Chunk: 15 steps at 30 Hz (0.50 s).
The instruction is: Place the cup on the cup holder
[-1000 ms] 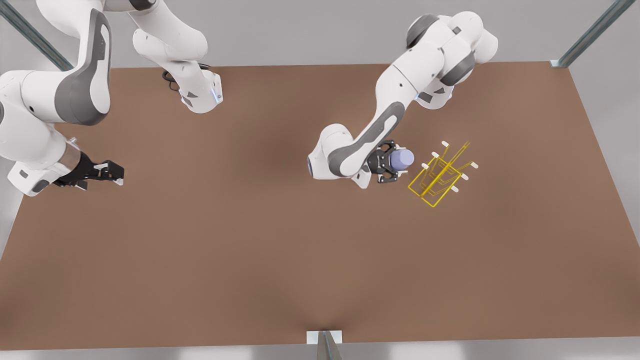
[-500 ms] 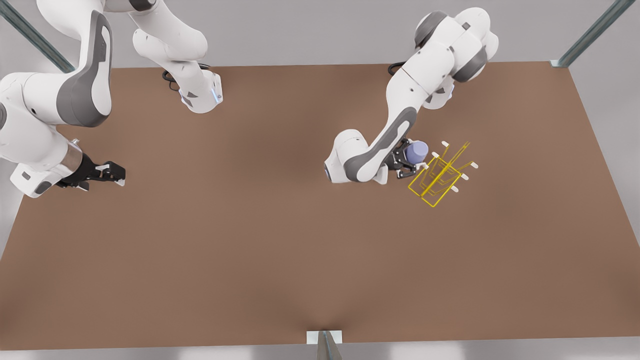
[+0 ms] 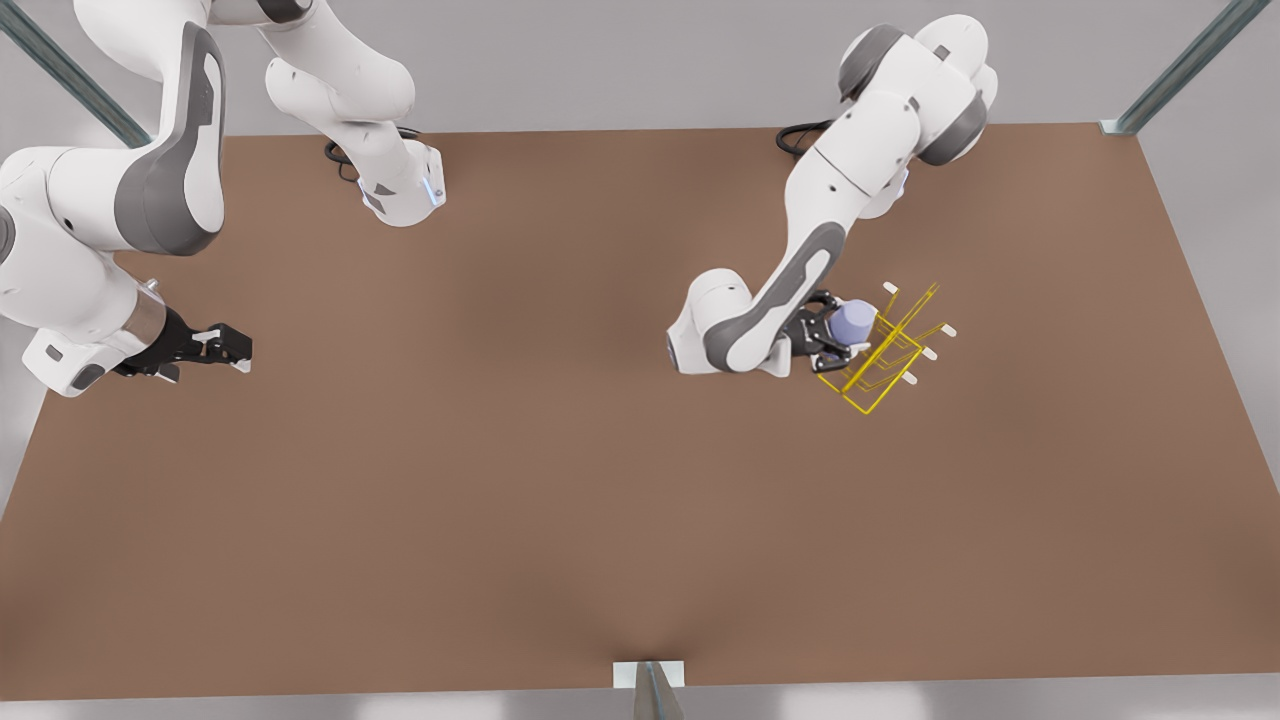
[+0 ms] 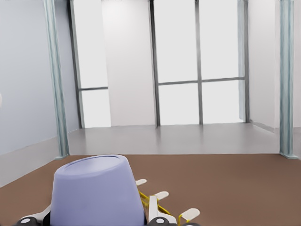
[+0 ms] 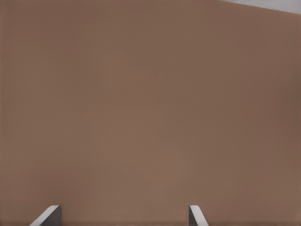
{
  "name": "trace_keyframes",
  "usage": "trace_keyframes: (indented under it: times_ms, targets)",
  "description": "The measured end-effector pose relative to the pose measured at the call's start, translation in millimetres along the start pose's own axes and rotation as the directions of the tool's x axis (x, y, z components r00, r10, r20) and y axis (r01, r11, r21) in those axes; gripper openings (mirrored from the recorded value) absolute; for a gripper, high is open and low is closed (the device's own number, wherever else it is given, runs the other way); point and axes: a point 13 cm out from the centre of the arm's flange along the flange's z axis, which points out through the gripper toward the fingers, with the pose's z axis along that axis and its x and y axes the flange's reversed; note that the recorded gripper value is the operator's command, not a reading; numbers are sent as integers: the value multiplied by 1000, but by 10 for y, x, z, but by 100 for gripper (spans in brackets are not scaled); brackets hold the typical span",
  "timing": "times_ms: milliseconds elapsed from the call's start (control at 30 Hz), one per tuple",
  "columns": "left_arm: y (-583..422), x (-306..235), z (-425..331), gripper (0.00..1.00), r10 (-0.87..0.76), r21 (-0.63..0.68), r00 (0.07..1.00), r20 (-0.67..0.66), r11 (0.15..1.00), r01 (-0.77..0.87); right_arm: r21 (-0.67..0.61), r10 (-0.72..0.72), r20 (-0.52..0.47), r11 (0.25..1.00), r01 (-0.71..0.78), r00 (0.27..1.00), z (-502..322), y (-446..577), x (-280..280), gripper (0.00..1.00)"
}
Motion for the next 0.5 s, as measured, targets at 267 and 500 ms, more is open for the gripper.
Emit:
trace_keyframes:
  times_ms: [267,500]
  targets:
    - [107,63,139,81,-17,44,999,38,999,15,-1,0,0,1000,0,1000,0,2,1,100]
    - [108,84,143,81,-46,51,998,33,998,44,-2,0,-1,1000,0,1000,2,6,3,100]
